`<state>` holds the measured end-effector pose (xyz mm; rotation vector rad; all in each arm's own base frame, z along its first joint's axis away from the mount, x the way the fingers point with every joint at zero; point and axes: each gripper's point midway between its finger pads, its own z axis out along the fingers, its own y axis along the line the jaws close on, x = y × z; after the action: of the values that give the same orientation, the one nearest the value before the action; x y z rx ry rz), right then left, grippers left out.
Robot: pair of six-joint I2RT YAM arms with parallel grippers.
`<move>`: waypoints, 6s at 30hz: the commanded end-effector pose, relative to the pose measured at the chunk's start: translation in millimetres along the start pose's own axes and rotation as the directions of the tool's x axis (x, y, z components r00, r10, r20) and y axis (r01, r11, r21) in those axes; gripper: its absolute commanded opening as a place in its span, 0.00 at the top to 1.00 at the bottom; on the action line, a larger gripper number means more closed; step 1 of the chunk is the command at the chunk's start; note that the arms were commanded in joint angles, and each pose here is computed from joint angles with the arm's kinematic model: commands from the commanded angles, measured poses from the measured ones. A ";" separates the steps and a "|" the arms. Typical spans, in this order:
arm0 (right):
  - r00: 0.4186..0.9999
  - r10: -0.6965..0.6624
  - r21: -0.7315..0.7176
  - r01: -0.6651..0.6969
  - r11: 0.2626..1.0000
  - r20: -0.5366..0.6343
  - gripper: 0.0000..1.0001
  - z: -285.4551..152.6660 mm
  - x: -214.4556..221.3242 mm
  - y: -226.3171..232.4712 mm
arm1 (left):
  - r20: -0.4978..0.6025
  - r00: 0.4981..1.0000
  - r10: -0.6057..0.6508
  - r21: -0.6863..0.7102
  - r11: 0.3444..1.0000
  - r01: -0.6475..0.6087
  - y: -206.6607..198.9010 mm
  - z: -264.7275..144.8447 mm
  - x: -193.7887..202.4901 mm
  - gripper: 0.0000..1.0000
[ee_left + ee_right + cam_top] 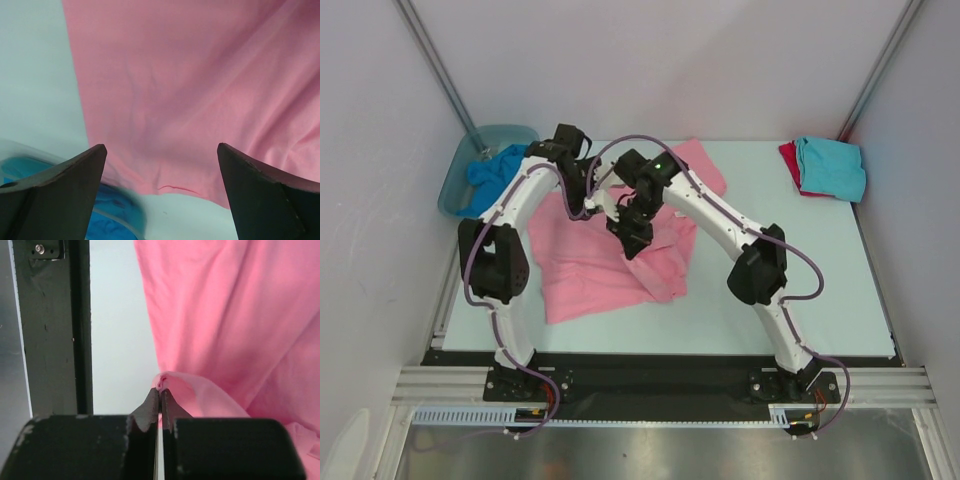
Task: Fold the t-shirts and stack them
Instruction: Flatten the tshirt out
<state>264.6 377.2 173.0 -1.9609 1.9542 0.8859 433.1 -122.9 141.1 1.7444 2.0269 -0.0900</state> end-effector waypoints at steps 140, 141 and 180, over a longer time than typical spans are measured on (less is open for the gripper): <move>0.668 0.705 -0.041 -0.718 0.694 0.238 1.00 1.2 135.2 -164.0 | 0.254 0.806 -0.535 -0.242 0.772 0.588 59.4 -21.8 44.6 0.00; 0.680 0.688 -0.009 -0.710 0.704 0.255 1.00 -10.6 133.8 -166.1 | 0.255 0.806 -0.534 -0.243 0.772 0.588 59.5 -22.5 44.3 0.00; 0.467 0.859 0.337 -0.790 0.512 -0.211 1.00 -135.6 414.2 -49.5 | 0.247 0.839 -0.485 -0.261 0.801 0.539 68.5 -23.4 43.2 0.00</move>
<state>328.8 -12.2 22.3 -0.8521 3.1179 0.5656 475.4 -53.1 142.3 0.8855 2.2666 -0.0681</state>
